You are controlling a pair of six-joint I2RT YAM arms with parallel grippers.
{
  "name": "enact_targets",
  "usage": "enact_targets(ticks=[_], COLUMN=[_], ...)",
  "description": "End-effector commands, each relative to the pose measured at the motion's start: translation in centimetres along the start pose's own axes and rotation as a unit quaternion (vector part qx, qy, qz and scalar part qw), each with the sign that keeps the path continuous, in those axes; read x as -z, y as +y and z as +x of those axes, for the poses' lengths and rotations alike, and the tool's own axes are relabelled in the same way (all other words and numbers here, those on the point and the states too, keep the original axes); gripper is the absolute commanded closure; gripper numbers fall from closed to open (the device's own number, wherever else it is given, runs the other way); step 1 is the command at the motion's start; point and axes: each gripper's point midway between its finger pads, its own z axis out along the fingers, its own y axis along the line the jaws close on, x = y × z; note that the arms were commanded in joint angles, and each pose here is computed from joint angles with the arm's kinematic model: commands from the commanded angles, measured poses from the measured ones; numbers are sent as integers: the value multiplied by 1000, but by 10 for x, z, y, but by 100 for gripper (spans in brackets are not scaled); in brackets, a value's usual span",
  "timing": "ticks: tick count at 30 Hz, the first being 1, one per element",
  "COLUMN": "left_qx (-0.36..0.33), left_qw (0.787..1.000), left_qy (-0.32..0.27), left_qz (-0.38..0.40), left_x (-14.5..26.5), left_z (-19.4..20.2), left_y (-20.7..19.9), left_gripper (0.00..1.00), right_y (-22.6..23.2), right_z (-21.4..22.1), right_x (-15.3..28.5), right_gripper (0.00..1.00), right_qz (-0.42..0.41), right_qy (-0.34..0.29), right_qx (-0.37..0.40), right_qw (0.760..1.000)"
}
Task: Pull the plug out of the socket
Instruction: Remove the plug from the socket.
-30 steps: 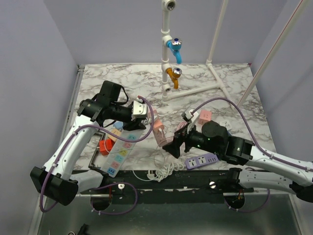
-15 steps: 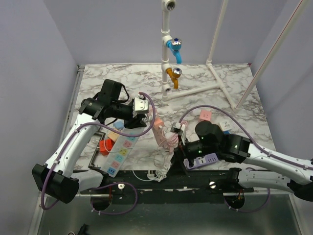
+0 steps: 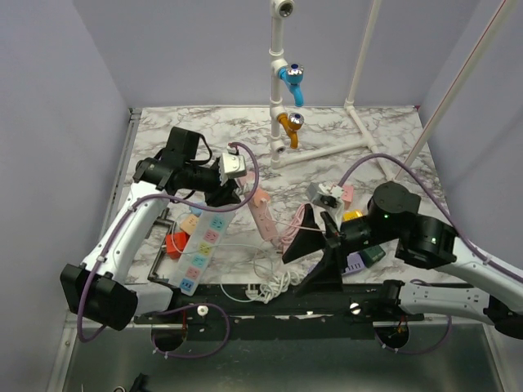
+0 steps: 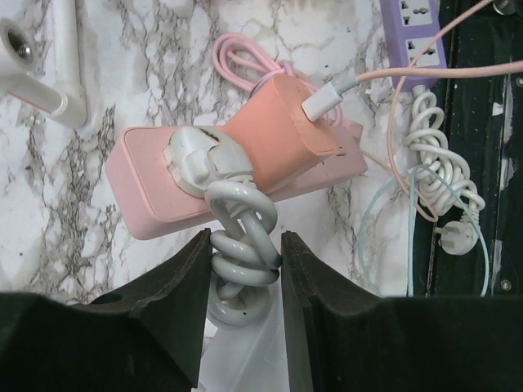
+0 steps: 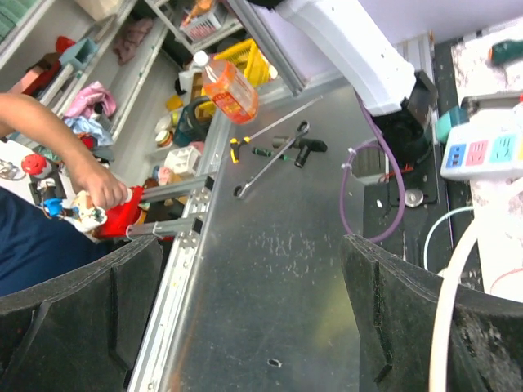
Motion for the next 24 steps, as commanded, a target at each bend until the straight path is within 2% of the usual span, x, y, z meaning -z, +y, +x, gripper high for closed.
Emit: enact_targets(ticks=[1,5,9,12,15,20,24], left_qx=[22,41,16,-17,-30,7,32], left_qw=[999,996,996,994,990,985,983], left_qy=[-10,-37,-58,-80,-75,-35,-45], left_qz=[-45,-74,-68,-73,-113,-168,-177], left_x=[4,16,30,39,46,48,51], left_z=[-12,-22,-40,-53,-50,-31,-40], left_y=[35,53,44,29,33,56,64], left_gripper=[100,100,100,100,100,100,100], right_y=[-21,-53,-72,-65,-45,-6,-7], right_z=[30,74,118,108,80,53,66], right_x=[-13,-8,0,5,14,26,30], right_gripper=[2,1,0,0,0,0,0], right_qz=[1,54,70,62,48,-2,1], right_qy=[45,74,83,51,17,-10,-8], right_qx=[-33,-88,-141,-115,-80,-64,-82], right_qw=[998,992,984,990,995,998,997])
